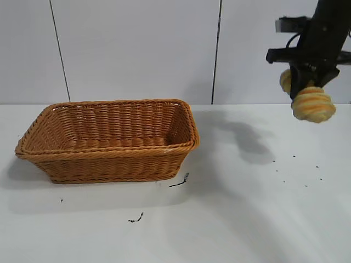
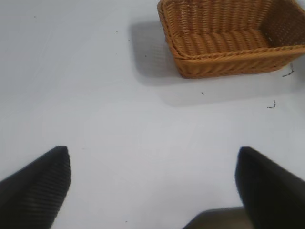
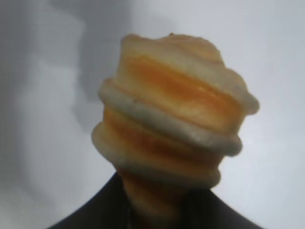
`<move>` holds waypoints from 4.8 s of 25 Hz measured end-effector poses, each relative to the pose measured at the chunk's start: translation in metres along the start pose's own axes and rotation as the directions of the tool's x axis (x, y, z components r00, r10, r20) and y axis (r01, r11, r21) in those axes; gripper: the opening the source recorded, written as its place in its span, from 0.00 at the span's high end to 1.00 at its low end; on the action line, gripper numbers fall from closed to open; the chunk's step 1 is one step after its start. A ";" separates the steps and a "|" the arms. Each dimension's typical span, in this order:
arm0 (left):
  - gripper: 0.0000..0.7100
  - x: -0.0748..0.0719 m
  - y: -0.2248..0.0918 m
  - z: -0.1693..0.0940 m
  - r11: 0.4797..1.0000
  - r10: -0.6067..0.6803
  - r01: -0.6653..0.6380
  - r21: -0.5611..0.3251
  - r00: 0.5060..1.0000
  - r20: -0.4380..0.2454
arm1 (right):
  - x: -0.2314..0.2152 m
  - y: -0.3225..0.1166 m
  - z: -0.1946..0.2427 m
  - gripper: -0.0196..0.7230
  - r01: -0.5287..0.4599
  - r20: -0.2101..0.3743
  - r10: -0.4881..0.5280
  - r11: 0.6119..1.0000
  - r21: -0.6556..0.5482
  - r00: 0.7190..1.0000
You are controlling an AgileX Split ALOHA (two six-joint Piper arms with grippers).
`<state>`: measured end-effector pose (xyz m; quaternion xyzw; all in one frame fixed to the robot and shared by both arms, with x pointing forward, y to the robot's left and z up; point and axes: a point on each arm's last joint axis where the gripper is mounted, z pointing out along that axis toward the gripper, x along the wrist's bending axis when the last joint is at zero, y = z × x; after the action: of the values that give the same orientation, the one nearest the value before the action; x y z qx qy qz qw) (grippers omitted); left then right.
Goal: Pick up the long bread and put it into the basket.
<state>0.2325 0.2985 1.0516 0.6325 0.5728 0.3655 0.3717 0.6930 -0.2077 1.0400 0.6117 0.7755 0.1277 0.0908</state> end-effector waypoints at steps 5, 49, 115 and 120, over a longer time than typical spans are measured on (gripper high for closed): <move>0.03 0.000 0.000 0.000 1.000 0.000 0.000 0.000 1.000 0.000 | 0.065 0.020 -0.012 0.80 0.138 -0.032 -0.143 0.982 -0.129 0.989; 0.03 0.000 0.000 0.000 1.000 0.000 0.000 0.000 1.000 0.000 | 0.260 -0.003 0.078 0.05 0.908 0.069 -0.947 0.279 -0.311 0.314; 0.03 0.000 0.000 0.000 1.000 0.000 0.000 0.000 1.000 0.000 | -0.020 -0.242 -0.129 0.05 -0.138 0.029 0.137 0.990 0.025 0.990; 0.03 0.000 0.000 0.000 1.000 0.000 0.000 0.000 1.000 0.000 | -0.006 -0.306 -0.131 0.05 -0.131 0.038 0.134 0.988 -0.081 0.990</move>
<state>0.2325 0.2985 1.0516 0.6325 0.5728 0.3655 0.3717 0.3721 -0.2920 1.0701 0.6605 0.7254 0.1502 0.1228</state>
